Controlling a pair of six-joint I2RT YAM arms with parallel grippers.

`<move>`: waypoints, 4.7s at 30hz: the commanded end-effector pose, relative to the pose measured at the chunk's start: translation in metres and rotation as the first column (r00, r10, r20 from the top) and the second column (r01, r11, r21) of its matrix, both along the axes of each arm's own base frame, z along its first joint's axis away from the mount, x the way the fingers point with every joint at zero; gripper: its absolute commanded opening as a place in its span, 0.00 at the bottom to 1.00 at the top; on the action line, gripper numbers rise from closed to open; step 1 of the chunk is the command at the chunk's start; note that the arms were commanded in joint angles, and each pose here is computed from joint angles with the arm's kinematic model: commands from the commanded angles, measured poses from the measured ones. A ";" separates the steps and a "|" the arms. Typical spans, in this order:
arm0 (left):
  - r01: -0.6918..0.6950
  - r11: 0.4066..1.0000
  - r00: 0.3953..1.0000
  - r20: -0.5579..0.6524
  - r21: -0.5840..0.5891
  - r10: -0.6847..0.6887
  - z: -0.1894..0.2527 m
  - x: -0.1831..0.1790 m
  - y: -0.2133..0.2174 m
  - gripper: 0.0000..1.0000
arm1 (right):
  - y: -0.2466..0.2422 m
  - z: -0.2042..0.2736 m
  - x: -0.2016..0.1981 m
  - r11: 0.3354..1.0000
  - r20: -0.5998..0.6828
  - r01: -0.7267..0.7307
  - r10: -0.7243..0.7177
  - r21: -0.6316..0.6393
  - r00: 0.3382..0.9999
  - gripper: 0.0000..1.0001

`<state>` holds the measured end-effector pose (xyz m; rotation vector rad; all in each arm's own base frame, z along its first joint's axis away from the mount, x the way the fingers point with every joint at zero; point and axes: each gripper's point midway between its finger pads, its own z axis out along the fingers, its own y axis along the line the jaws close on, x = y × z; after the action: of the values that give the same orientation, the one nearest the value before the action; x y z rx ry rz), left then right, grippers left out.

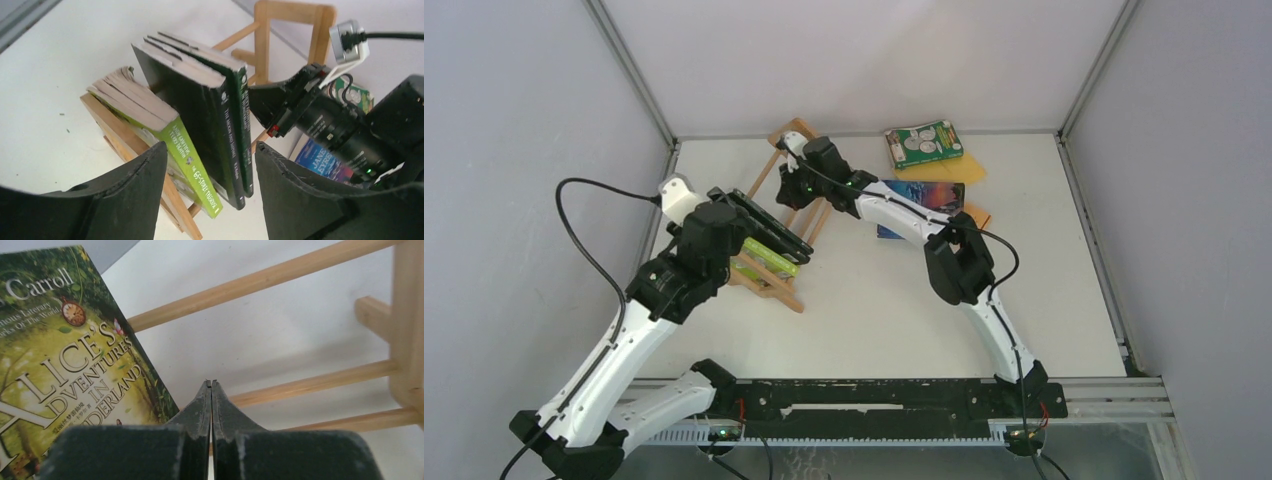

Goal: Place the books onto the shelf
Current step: Adjust the book on the shelf.

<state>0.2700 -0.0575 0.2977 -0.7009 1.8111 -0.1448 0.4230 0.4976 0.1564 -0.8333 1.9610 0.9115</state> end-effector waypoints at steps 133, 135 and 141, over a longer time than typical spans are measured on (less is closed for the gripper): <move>-0.230 0.973 0.969 -0.098 -0.021 0.227 -0.148 -0.068 0.014 0.00 | 0.078 -0.034 -0.186 0.933 -0.569 -0.315 0.357 0.174 0.741 0.04; -0.230 0.973 0.969 -0.100 -0.024 0.226 -0.149 -0.068 0.015 0.00 | 0.077 -0.034 -0.185 0.934 -0.571 -0.311 0.353 0.174 0.741 0.04; -0.226 0.974 0.970 -0.099 -0.023 0.223 -0.147 -0.070 0.016 0.00 | 0.074 -0.031 -0.175 0.944 -0.553 -0.287 0.327 0.160 0.767 0.06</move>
<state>0.1965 -0.0405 0.1460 -0.9524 1.8443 0.0342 0.2809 0.5609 0.1074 -0.8476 2.3508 1.4811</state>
